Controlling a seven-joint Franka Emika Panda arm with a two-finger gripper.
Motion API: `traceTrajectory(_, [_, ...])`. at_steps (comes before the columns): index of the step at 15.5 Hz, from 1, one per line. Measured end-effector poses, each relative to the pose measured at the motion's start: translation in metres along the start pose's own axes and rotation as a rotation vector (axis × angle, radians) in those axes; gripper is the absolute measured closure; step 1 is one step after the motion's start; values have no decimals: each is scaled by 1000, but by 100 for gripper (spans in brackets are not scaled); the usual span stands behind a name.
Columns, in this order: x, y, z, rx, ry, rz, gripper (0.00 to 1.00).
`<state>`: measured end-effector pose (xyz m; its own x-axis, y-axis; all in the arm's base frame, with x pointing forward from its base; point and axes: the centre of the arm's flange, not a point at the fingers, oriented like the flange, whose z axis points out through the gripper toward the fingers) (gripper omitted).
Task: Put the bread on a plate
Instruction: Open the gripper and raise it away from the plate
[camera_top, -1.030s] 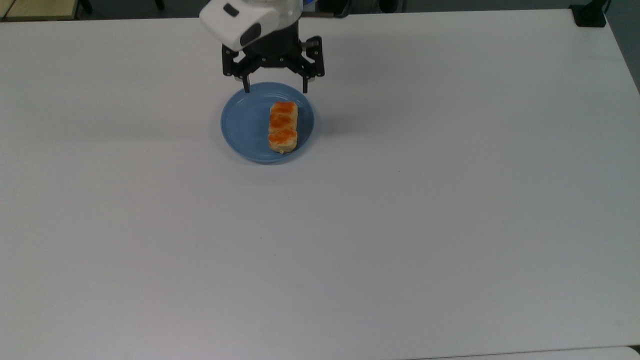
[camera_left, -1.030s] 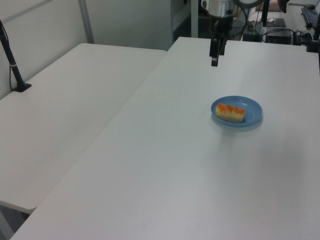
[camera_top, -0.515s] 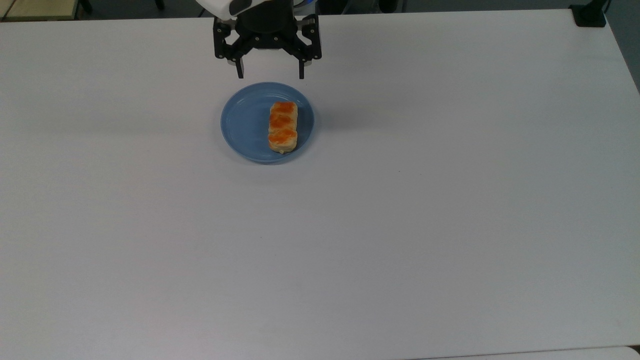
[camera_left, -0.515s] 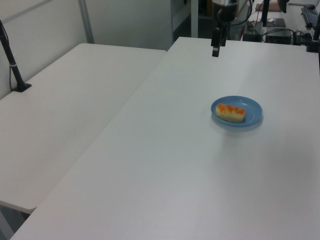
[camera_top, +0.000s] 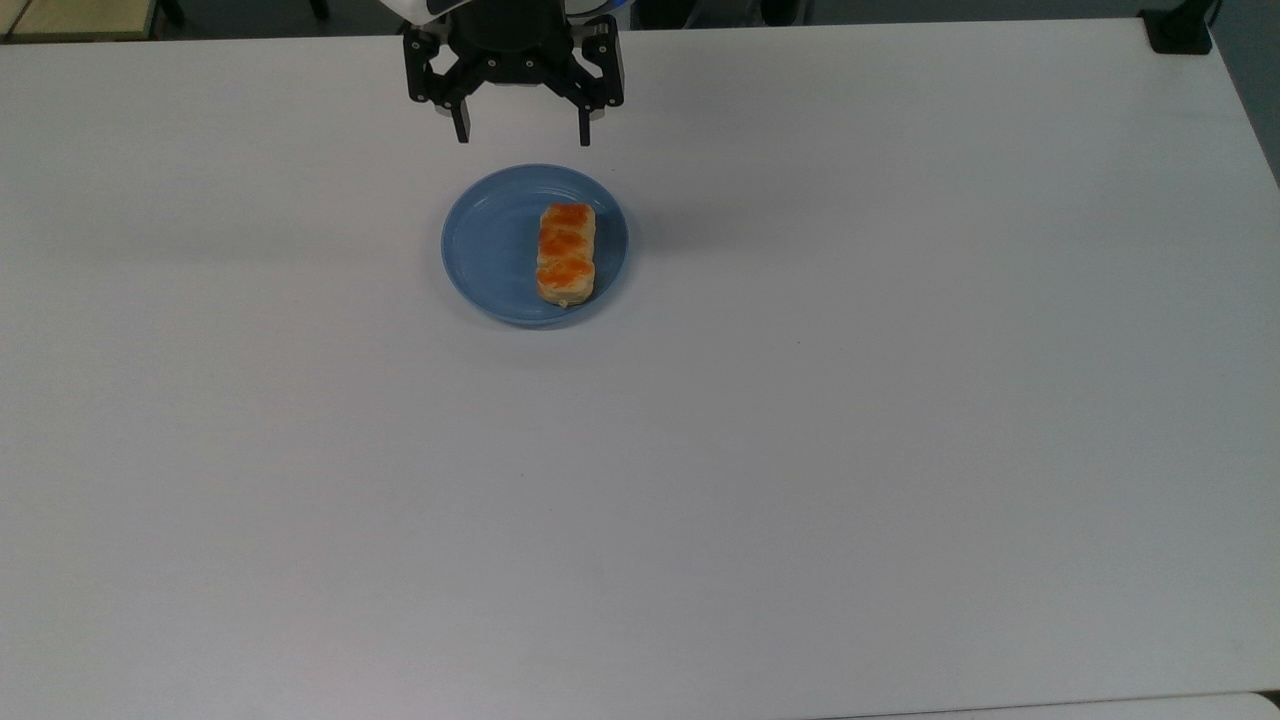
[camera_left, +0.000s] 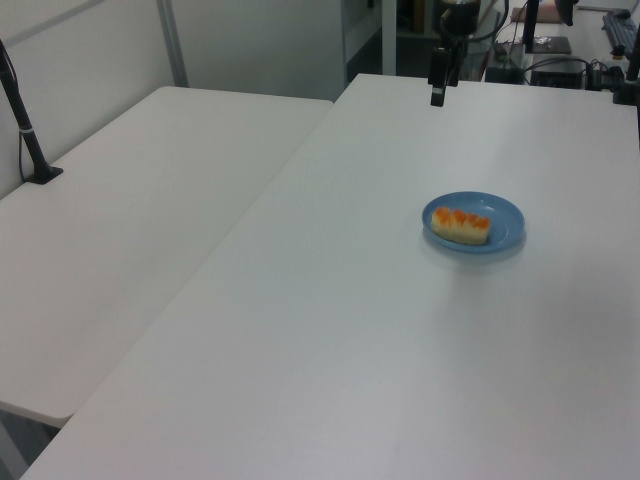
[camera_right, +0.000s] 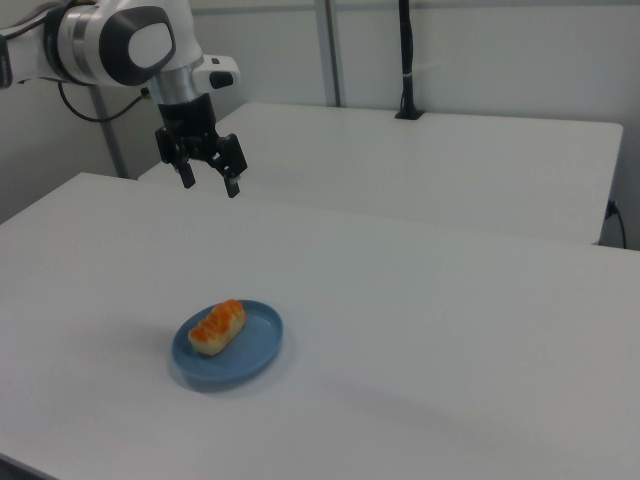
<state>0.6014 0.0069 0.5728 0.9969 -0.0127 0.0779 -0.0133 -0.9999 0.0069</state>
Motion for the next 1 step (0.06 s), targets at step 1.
traceTrajectory(1, [0,0,0,0,0,1,0])
